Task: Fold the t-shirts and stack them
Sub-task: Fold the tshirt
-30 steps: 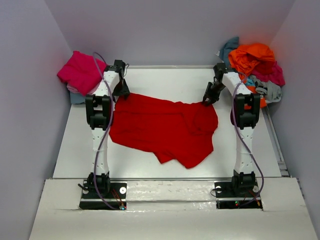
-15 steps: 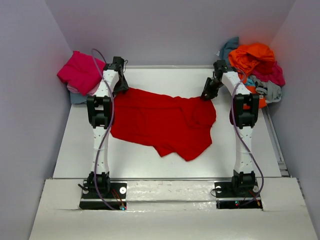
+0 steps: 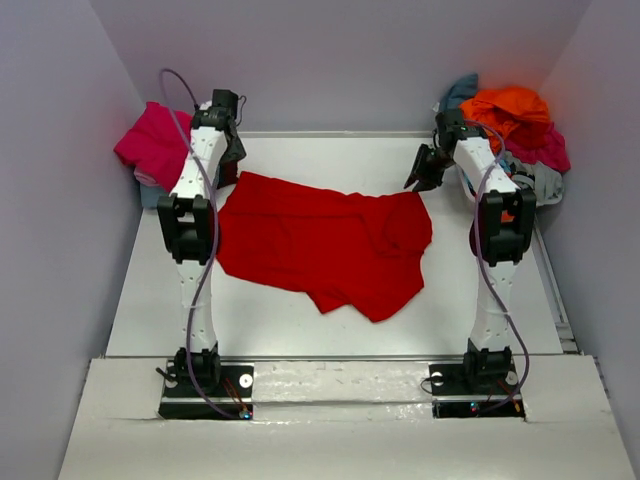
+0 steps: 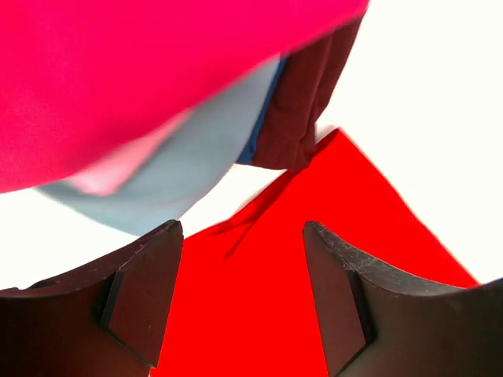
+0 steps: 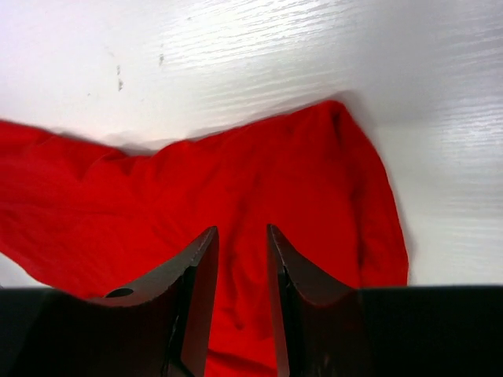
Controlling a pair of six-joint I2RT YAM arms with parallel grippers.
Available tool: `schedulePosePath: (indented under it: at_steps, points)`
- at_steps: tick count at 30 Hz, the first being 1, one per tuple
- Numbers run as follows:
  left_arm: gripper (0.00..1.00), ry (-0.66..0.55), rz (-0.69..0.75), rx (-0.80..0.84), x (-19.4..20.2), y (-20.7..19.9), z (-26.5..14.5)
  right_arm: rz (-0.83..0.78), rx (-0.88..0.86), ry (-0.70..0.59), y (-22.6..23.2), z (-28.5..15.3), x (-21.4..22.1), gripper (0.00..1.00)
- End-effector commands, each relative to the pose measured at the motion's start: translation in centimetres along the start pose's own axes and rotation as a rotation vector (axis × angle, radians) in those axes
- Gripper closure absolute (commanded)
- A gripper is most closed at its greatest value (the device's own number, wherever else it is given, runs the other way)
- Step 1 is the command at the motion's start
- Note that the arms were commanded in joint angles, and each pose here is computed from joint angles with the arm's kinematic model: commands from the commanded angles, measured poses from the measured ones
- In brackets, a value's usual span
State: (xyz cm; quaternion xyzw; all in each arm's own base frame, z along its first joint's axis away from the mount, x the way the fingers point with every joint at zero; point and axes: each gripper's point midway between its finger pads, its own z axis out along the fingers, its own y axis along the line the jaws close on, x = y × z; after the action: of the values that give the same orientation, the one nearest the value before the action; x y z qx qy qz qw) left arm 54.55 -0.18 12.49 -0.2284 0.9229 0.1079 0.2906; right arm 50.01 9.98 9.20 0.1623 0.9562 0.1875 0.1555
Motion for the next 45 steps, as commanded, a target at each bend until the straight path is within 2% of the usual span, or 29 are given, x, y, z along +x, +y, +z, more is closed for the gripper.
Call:
schedulePosePath:
  at_steps: [1, 5, 13, 26, 35, 45]
  points:
    - [0.26, -0.192, -0.077, 0.042, -5.2, 1.5, -8.8, -0.037, -0.054, -0.063, 1.5, -3.5, -0.8, 0.63]
    - [0.25, -0.104, -0.01, 0.103, -1.9, 0.2, -8.9, -0.019, 0.014, 0.038, 0.8, -3.8, 1.6, 0.63]
    - [0.25, 0.018, 0.087, 0.061, 4.9, -0.3, -6.8, -0.019, 0.032, 0.081, 0.3, -3.5, 5.4, 0.63]
    - [0.25, 0.112, 0.149, 0.067, 8.5, -2.6, -2.6, 0.018, 0.053, 0.178, -1.1, -1.2, 10.0, 0.64]
    - [0.25, 0.191, 0.2, 0.015, 11.4, -2.5, 1.1, 0.059, 0.078, 0.213, -2.1, 0.4, 11.1, 0.64]
    - [0.25, 0.218, 0.215, -0.015, 12.0, -2.4, 2.1, 0.103, 0.147, 0.221, -3.1, 1.1, 11.0, 0.63]
